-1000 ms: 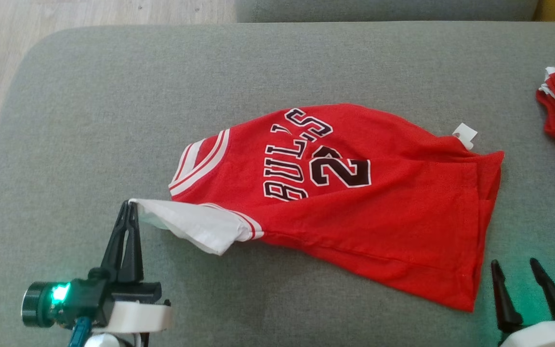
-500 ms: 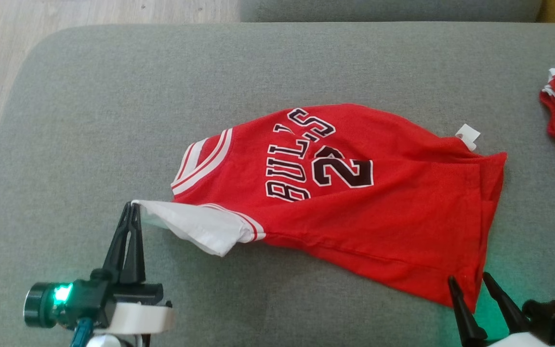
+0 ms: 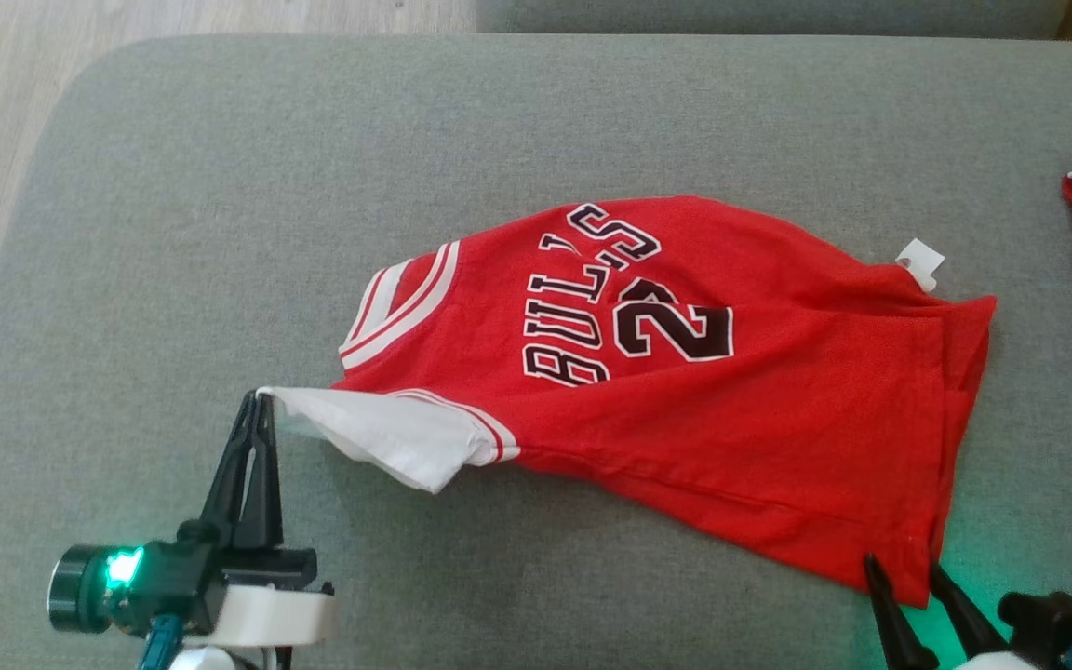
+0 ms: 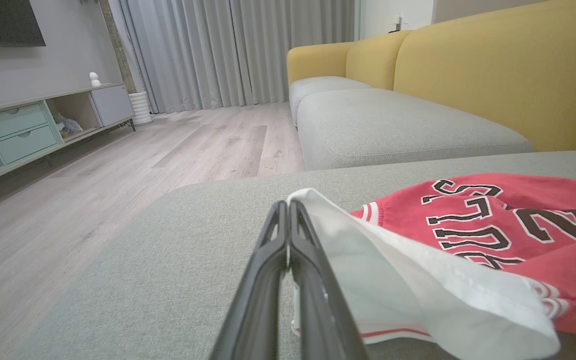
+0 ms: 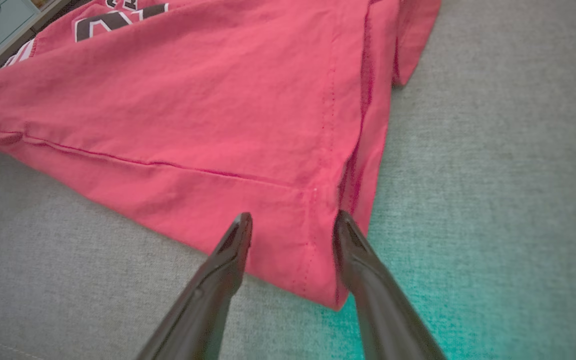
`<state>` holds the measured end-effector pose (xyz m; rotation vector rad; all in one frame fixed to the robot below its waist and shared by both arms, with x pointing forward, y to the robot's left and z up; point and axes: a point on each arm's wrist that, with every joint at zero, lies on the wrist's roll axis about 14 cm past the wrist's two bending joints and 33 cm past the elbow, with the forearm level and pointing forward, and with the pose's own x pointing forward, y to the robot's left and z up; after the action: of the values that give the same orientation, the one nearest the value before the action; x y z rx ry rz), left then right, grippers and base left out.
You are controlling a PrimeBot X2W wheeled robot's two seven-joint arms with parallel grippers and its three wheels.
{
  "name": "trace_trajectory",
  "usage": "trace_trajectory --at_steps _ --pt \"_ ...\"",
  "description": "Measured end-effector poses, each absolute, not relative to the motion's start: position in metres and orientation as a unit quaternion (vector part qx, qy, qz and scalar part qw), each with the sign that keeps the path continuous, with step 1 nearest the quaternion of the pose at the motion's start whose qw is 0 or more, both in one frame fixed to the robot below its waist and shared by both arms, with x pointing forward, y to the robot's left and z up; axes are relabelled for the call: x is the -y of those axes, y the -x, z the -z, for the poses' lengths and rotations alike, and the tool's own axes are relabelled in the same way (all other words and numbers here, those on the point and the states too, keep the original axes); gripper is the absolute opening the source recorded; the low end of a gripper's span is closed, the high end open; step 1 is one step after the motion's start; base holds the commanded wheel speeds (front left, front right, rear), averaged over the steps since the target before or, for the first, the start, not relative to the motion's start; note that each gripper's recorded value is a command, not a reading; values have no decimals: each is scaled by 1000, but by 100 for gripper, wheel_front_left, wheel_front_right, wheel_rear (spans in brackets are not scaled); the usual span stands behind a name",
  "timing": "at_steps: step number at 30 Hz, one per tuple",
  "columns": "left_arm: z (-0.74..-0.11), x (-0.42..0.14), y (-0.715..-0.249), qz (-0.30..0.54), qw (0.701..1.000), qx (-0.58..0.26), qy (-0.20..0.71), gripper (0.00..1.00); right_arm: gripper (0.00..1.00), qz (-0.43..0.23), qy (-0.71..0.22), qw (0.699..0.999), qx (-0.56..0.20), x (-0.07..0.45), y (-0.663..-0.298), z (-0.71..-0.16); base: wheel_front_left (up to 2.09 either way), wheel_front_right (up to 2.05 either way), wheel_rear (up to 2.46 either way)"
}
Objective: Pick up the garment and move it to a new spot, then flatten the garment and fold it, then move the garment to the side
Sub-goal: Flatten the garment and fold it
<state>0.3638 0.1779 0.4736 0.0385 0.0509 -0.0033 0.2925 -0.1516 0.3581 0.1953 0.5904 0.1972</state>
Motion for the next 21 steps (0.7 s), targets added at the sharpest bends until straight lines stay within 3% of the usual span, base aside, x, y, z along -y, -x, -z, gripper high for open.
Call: trace_trajectory --at_steps 6,15,17,21 --pt "-472 -177 -364 3 999 -27 -19 0 75 -100 -93 953 -270 152 -306 -364 0 0 0" --pt "-472 -178 -362 2 999 -28 -19 0 30 -102 -87 951 -278 153 -306 -358 0 0 0" --pt "-471 -178 -362 0 999 -30 -16 0 0 -103 -86 951 -278 153 -309 -357 0 0 0" --pt "-470 -179 -362 -3 999 -31 -17 0 0 -103 -84 955 -266 153 -317 -361 0 0 0"
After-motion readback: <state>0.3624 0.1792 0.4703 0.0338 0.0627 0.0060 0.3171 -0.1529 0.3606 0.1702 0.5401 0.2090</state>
